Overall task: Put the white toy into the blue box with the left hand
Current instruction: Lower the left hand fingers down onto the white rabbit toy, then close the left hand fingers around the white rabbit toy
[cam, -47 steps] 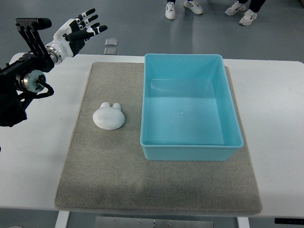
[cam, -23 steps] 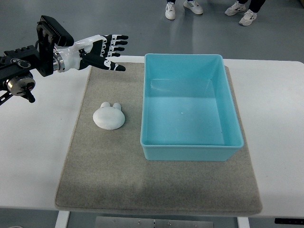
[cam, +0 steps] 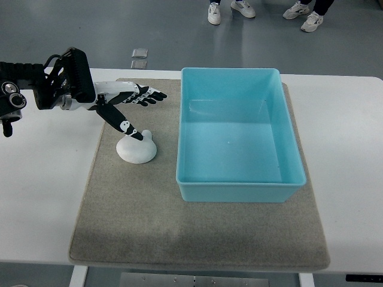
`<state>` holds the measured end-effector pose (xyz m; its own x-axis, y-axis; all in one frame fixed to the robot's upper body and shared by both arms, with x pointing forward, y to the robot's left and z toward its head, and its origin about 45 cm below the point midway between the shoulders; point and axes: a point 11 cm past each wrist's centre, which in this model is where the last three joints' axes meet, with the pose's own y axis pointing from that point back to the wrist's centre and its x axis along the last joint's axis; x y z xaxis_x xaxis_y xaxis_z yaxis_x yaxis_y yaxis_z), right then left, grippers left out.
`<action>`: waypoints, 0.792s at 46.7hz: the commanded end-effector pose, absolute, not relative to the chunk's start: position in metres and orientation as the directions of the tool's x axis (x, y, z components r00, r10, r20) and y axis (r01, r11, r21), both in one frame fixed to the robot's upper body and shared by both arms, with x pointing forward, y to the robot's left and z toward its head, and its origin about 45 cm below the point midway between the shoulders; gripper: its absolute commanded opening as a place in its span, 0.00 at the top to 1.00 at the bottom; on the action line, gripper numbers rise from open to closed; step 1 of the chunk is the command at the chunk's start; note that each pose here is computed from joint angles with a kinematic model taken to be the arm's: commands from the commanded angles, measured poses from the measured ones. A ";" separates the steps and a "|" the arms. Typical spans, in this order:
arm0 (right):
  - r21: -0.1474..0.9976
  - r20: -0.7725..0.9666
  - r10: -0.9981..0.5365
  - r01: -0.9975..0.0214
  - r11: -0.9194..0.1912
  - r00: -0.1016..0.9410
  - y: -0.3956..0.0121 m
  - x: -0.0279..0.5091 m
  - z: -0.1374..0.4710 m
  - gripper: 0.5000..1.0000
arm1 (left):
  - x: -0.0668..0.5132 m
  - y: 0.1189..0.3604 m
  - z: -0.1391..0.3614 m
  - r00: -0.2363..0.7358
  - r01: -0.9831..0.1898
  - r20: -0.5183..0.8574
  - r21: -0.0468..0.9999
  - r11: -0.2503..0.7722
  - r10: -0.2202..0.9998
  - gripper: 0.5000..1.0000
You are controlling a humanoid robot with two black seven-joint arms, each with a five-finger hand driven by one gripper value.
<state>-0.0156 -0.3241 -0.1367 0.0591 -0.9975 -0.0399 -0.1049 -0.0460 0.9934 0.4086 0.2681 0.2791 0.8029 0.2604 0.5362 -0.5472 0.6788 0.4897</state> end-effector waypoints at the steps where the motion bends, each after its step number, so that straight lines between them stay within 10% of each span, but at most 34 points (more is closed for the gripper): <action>1: 0.993 -0.040 -0.997 -0.105 -0.046 0.059 -0.324 -0.016 -0.137 0.13 | 0.406 0.267 0.276 0.807 -0.526 0.552 0.511 0.680 0.209 0.04; 37: 0.993 -0.040 -0.997 -0.105 -0.046 0.059 -0.324 -0.016 -0.137 0.13 | 0.401 0.261 0.259 0.750 -0.470 0.654 0.628 0.620 -0.094 0.05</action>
